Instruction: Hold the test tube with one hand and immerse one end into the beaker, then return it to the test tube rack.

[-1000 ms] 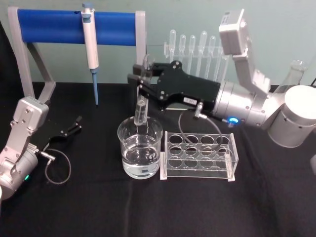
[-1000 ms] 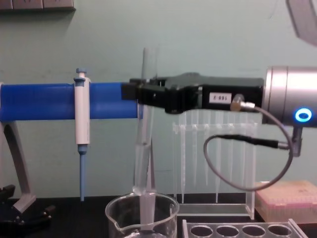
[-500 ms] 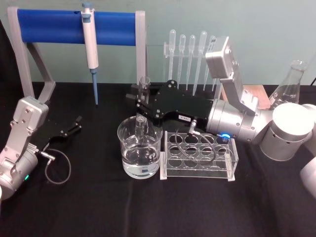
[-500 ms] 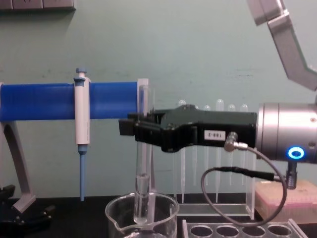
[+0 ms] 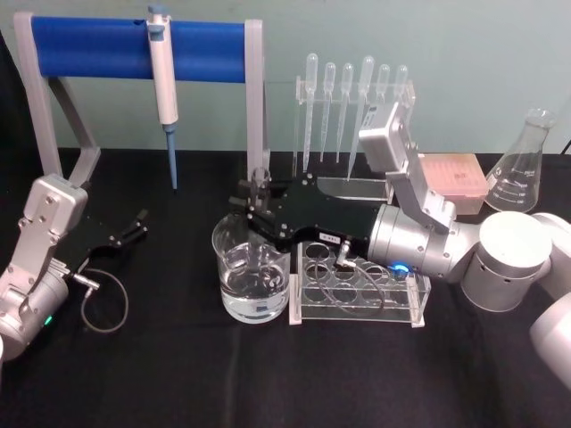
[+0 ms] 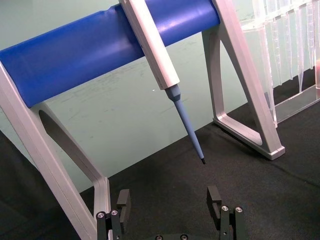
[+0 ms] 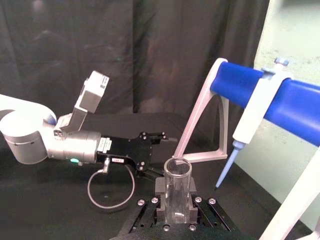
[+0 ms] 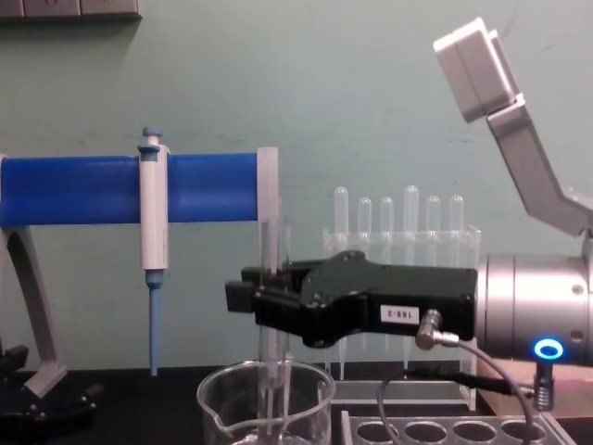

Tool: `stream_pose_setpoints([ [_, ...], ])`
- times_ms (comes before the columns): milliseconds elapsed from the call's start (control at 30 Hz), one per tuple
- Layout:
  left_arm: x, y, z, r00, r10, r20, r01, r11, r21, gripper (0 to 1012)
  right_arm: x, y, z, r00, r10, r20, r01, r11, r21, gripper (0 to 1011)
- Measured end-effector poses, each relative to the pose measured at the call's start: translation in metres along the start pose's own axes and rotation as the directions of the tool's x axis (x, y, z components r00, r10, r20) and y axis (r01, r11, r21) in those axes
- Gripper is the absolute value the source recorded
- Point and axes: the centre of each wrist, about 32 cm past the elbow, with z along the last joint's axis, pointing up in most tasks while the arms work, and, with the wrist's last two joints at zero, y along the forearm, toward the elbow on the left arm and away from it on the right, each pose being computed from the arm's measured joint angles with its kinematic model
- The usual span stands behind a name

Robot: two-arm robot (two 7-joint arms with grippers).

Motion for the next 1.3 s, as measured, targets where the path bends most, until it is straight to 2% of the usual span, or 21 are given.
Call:
stream_pose_setpoints([
  [400, 0.0000, 0.0000, 0.0000, 1.0000, 0.000, 0.000, 0.000, 1.0000, 0.000, 1000, -0.004, 0.001, -0.011, 1.000, -0.001, 0.009, 0.001, 1.000, -0.018, 226],
  [667, 0.0000, 0.0000, 0.0000, 1.0000, 0.000, 0.000, 0.000, 1.0000, 0.000, 1000, -0.007, 0.001, -0.020, 1.000, -0.004, -0.007, 0.004, 1.000, -0.031, 226],
  [1300, 0.0000, 0.0000, 0.0000, 1.0000, 0.000, 0.000, 0.000, 1.0000, 0.000, 1000, -0.009, 0.001, -0.029, 1.000, -0.016, -0.020, 0.015, 0.998, -0.054, 225],
])
